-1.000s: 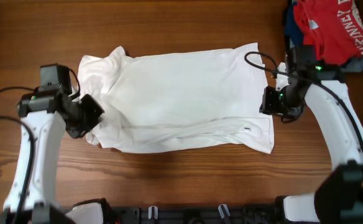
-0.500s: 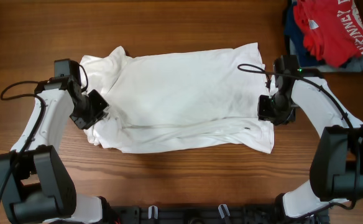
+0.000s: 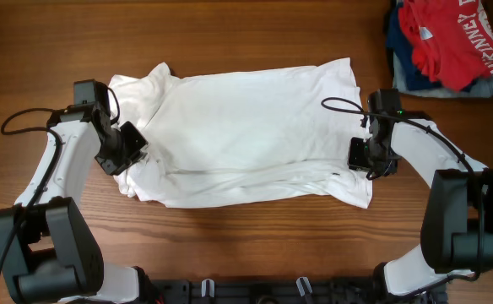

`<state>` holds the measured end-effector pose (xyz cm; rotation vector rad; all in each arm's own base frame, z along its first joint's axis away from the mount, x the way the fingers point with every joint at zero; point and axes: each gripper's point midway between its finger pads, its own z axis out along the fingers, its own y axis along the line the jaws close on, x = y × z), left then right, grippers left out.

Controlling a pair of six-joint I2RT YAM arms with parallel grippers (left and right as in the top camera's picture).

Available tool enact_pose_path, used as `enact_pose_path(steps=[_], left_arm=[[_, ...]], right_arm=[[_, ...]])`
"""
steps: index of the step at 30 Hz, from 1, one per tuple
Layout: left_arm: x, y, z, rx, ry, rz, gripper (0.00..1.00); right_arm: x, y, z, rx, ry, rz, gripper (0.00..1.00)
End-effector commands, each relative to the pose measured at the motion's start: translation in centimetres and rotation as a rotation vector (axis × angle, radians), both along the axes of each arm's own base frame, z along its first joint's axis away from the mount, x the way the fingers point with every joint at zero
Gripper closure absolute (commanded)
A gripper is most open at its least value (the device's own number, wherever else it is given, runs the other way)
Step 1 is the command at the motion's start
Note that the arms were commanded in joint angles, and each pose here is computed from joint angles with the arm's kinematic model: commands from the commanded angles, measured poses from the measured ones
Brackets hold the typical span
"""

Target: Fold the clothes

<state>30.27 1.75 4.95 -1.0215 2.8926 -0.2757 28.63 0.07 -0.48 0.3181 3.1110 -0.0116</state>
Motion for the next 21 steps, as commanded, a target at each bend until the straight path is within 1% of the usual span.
enact_pose_path(steps=[1,4,5,7,9,11,16,18,21], left_arm=[[-0.3,0.0,-0.3,0.009,0.012,-0.023,0.96],[-0.4,0.0,-0.4,0.009,0.015,-0.023,0.96],[-0.4,0.0,-0.4,0.009,0.014,-0.023,0.96],[-0.4,0.0,-0.4,0.009,0.015,-0.023,0.96],[-0.4,0.0,-0.3,0.008,0.018,-0.022,0.96],[-0.6,0.0,-0.4,0.007,0.023,-0.022,0.96],[-0.7,-0.1,-0.4,0.006,0.030,-0.022,0.96],[-0.8,-0.1,-0.4,0.006,0.030,-0.022,0.96],[-0.8,-0.1,-0.4,0.006,0.030,-0.022,0.96]], right_arm=[[-0.8,-0.5,-1.1,-0.026,0.034,-0.029,0.64],[-0.7,-0.5,-1.1,-0.026,0.027,-0.030,0.73],[-0.6,-0.5,-1.1,-0.025,0.024,-0.031,0.79],[-0.3,-0.5,-1.0,-0.026,0.018,-0.031,0.86],[-0.1,-0.5,-0.8,-0.025,0.012,-0.031,0.90],[0.2,-0.5,-0.6,-0.026,0.003,-0.030,0.90],[1.2,-0.6,0.2,-0.031,-0.017,-0.030,0.76],[1.2,-0.9,0.3,-0.049,-0.013,-0.030,0.73],[1.2,-1.0,0.3,-0.055,-0.014,-0.031,0.73]])
